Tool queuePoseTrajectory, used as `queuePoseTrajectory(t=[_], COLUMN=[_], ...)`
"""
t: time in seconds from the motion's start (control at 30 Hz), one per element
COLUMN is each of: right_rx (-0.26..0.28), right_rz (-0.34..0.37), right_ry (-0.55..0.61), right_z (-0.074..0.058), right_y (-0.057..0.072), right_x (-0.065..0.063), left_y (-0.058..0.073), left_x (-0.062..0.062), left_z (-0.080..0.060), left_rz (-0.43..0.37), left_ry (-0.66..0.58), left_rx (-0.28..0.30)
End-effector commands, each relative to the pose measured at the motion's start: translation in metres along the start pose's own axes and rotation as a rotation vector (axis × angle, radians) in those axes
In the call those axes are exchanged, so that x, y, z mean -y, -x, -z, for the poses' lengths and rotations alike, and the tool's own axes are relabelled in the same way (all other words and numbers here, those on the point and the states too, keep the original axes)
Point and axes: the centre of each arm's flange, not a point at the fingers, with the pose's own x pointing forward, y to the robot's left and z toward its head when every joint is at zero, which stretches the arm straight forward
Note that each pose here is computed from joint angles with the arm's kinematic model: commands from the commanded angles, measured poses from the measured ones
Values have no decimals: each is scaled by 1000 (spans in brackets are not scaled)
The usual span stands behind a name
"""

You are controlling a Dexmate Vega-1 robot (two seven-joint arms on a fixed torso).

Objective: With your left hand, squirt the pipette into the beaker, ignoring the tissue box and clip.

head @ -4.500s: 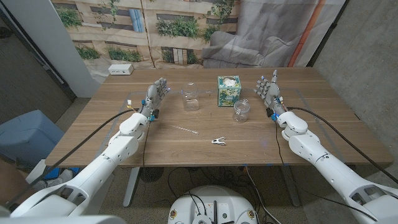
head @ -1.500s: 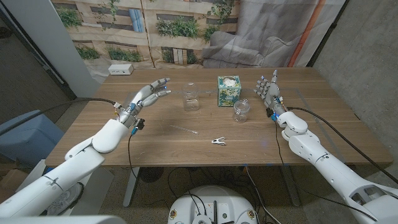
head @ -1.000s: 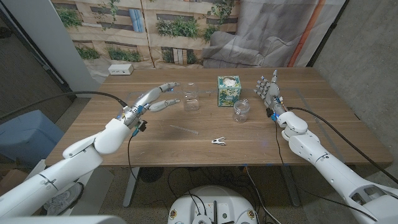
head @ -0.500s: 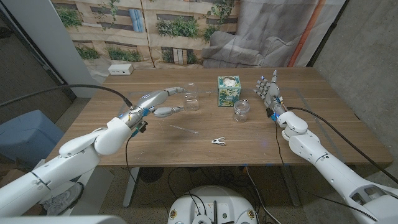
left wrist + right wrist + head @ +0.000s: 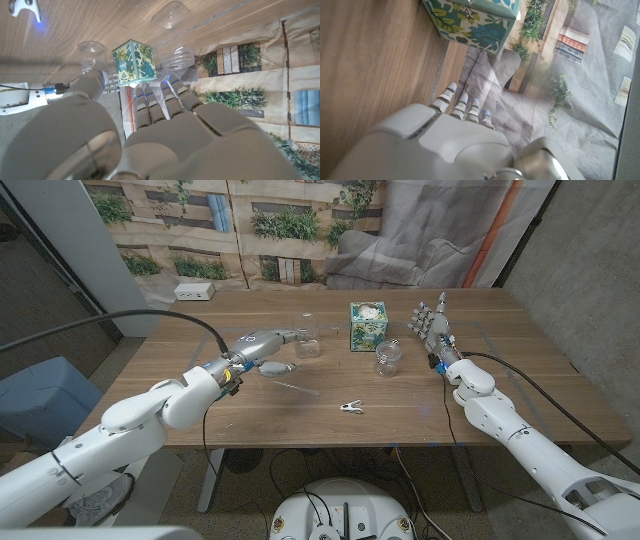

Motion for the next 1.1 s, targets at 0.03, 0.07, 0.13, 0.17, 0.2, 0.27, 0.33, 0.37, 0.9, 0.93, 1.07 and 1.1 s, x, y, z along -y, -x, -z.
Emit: queuePoseTrajectory(t=[0.03,0.07,0.13,0.17,0.2,0.27,0.33,0.37,0.9,0.93,1.07,1.1], right_rx=[-1,-1,-1,0,-1,-1,-1,-1,0,0,0,0], right_rz=[-2,-2,-2,1,-2,-2,-2,-2,2,2,2,2], right_ry=[0,0,0,0,0,0,0,0,0,0,0,0], right_z=[0,0,0,0,0,0,0,0,0,0,0,0], right_y=[0,0,0,0,0,0,0,0,0,0,0,0], right_x=[0,0,0,0,0,0,0,0,0,0,0,0], left_y=[-8,-8,-10,-10,-11,-12,-13,-14,-20,-20,-22,-23], left_x=[-2,-2,-2,-1,-1,0,2,3,18,18,20,20], left_z=[-13,-13,-13,-14,-14,-15,-16,-17,-30,-31,-33,-34], left_rz=[83,86,85,82,81,86,89,86,179,188,228,236], left_ry=[-131,-138,-146,-152,-160,-173,-188,-196,-313,-318,-348,-354], left_rx=[13,6,0,-4,-5,-4,4,6,26,16,5,0])
